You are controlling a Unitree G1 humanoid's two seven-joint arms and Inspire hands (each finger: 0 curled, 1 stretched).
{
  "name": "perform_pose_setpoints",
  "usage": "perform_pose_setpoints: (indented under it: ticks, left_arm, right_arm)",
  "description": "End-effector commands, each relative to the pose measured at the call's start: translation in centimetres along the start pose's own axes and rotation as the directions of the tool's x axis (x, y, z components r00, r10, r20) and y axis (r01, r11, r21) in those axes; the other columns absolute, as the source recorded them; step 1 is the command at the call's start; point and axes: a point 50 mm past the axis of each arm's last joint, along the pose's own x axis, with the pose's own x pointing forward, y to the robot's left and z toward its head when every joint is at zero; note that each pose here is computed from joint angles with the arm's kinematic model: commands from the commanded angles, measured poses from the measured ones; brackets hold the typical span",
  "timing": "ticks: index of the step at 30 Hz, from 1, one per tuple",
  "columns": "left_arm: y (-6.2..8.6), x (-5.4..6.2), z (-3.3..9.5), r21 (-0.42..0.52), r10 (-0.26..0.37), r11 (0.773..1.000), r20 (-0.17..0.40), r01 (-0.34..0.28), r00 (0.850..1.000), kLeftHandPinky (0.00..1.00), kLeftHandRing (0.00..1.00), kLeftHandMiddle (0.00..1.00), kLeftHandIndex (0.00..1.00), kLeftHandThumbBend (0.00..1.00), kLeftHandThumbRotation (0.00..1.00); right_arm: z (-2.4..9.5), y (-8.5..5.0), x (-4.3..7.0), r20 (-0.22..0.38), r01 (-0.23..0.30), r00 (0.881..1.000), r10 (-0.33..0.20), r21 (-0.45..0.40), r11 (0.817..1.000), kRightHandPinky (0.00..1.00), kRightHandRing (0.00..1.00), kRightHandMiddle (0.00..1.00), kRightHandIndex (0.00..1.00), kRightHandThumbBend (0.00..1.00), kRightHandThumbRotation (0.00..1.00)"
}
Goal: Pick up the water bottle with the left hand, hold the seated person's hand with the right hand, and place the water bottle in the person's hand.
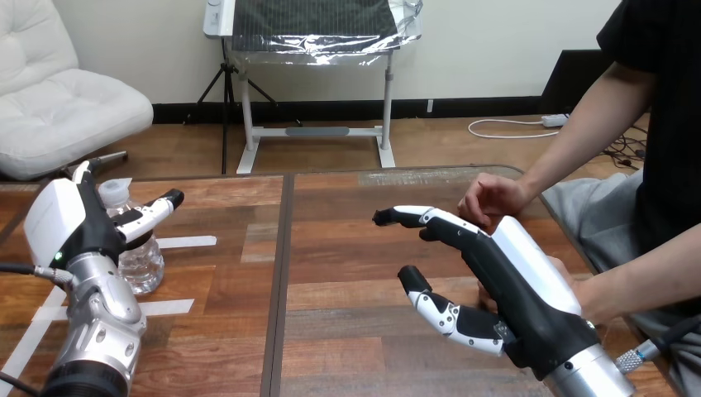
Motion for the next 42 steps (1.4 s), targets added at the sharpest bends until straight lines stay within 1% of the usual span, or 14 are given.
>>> perform_pose_setpoints:
  ticks: [1, 7, 14, 19, 25, 28, 31, 32, 34, 35, 36, 37, 39, 42]
  left_arm:
    - [0.7, 0.3, 2.0, -0.024, 0.045, 0.999, 0.087, -0.043, 0.995, 0.76, 0.83, 0.86, 0.87, 0.85, 0.53]
    - [0.6, 0.1, 2.1, -0.048, 0.042, 0.998, 0.102, -0.037, 0.994, 0.74, 0.82, 0.85, 0.86, 0.85, 0.54]
    - [0.5, -0.4, 2.0, -0.074, 0.020, 0.997, 0.108, -0.012, 0.994, 0.72, 0.80, 0.84, 0.85, 0.86, 0.54]
    - [0.4, -0.8, 2.0, -0.067, -0.004, 0.998, 0.109, 0.012, 0.994, 0.71, 0.79, 0.83, 0.85, 0.86, 0.54]
    - [0.3, -1.1, 1.8, -0.017, -0.017, 1.000, 0.122, 0.019, 0.992, 0.72, 0.80, 0.83, 0.85, 0.86, 0.54]
    - [0.2, -1.1, 1.7, 0.043, -0.020, 0.999, 0.143, 0.014, 0.989, 0.73, 0.81, 0.84, 0.85, 0.83, 0.54]
    - [0.2, -1.2, 1.5, 0.116, -0.014, 0.993, 0.178, -0.006, 0.984, 0.74, 0.82, 0.85, 0.85, 0.81, 0.54]
    - [0.2, -1.2, 1.3, 0.161, -0.012, 0.987, 0.201, -0.021, 0.980, 0.74, 0.82, 0.85, 0.85, 0.80, 0.54]
    - [0.2, -1.2, 1.2, 0.209, -0.011, 0.977, 0.226, -0.037, 0.974, 0.76, 0.83, 0.86, 0.85, 0.77, 0.55]
    - [0.2, -1.1, 1.1, 0.254, -0.023, 0.967, 0.234, -0.039, 0.972, 0.76, 0.83, 0.86, 0.86, 0.77, 0.56]
    - [0.2, -1.1, 1.0, 0.281, -0.031, 0.959, 0.237, -0.038, 0.971, 0.80, 0.86, 0.88, 0.87, 0.74, 0.60]
    - [0.2, -1.1, 1.0, 0.299, -0.037, 0.954, 0.239, -0.037, 0.970, 0.81, 0.87, 0.89, 0.88, 0.73, 0.62]
    - [0.2, -1.0, 0.9, 0.367, -0.045, 0.929, 0.257, -0.054, 0.965, 0.84, 0.89, 0.90, 0.89, 0.71, 0.66]
    - [0.3, -1.0, 1.0, 0.420, -0.042, 0.903, 0.289, -0.087, 0.957, 0.88, 0.91, 0.92, 0.91, 0.69, 0.72]
  right_arm:
    - [1.3, -1.7, 1.1, 0.082, 0.053, 0.995, -0.050, -0.037, 0.998, 0.79, 0.84, 0.83, 0.78, 0.16, 0.00]
    - [1.3, -1.7, 1.1, 0.079, 0.055, 0.996, -0.052, -0.038, 0.998, 0.78, 0.83, 0.82, 0.77, 0.16, 0.00]
    - [1.4, -1.6, 1.2, 0.081, 0.056, 0.995, -0.053, -0.038, 0.998, 0.77, 0.81, 0.80, 0.75, 0.16, 0.00]
    - [1.3, -1.6, 1.2, 0.079, 0.055, 0.996, -0.052, -0.034, 0.998, 0.75, 0.81, 0.80, 0.75, 0.17, 0.00]
    - [1.3, -1.6, 1.2, 0.082, 0.053, 0.995, -0.051, -0.031, 0.998, 0.75, 0.81, 0.79, 0.74, 0.17, 0.00]
    - [1.3, -1.6, 1.3, 0.083, 0.054, 0.995, -0.051, -0.036, 0.998, 0.74, 0.80, 0.79, 0.73, 0.17, 0.00]
    - [1.2, -1.6, 1.3, 0.086, 0.053, 0.995, -0.050, -0.035, 0.998, 0.74, 0.80, 0.78, 0.73, 0.17, 0.00]
    - [1.2, -1.6, 1.2, 0.085, 0.054, 0.995, -0.051, -0.033, 0.998, 0.74, 0.80, 0.78, 0.73, 0.17, 0.00]
    - [1.3, -1.6, 1.2, 0.083, 0.054, 0.995, -0.051, -0.030, 0.998, 0.74, 0.80, 0.78, 0.73, 0.17, 0.00]
    - [1.3, -1.6, 1.2, 0.084, 0.055, 0.995, -0.052, -0.030, 0.998, 0.74, 0.80, 0.78, 0.72, 0.17, 0.00]
    - [1.3, -1.6, 1.2, 0.084, 0.055, 0.995, -0.052, -0.031, 0.998, 0.73, 0.80, 0.78, 0.72, 0.17, 0.00]
    - [1.3, -1.6, 1.2, 0.084, 0.055, 0.995, -0.053, -0.031, 0.998, 0.73, 0.80, 0.78, 0.72, 0.17, 0.00]
    - [1.3, -1.6, 1.2, 0.085, 0.057, 0.995, -0.054, -0.029, 0.998, 0.73, 0.79, 0.78, 0.72, 0.17, 0.00]
    - [1.3, -1.6, 1.2, 0.085, 0.058, 0.995, -0.055, -0.029, 0.998, 0.73, 0.79, 0.78, 0.72, 0.17, 0.00]
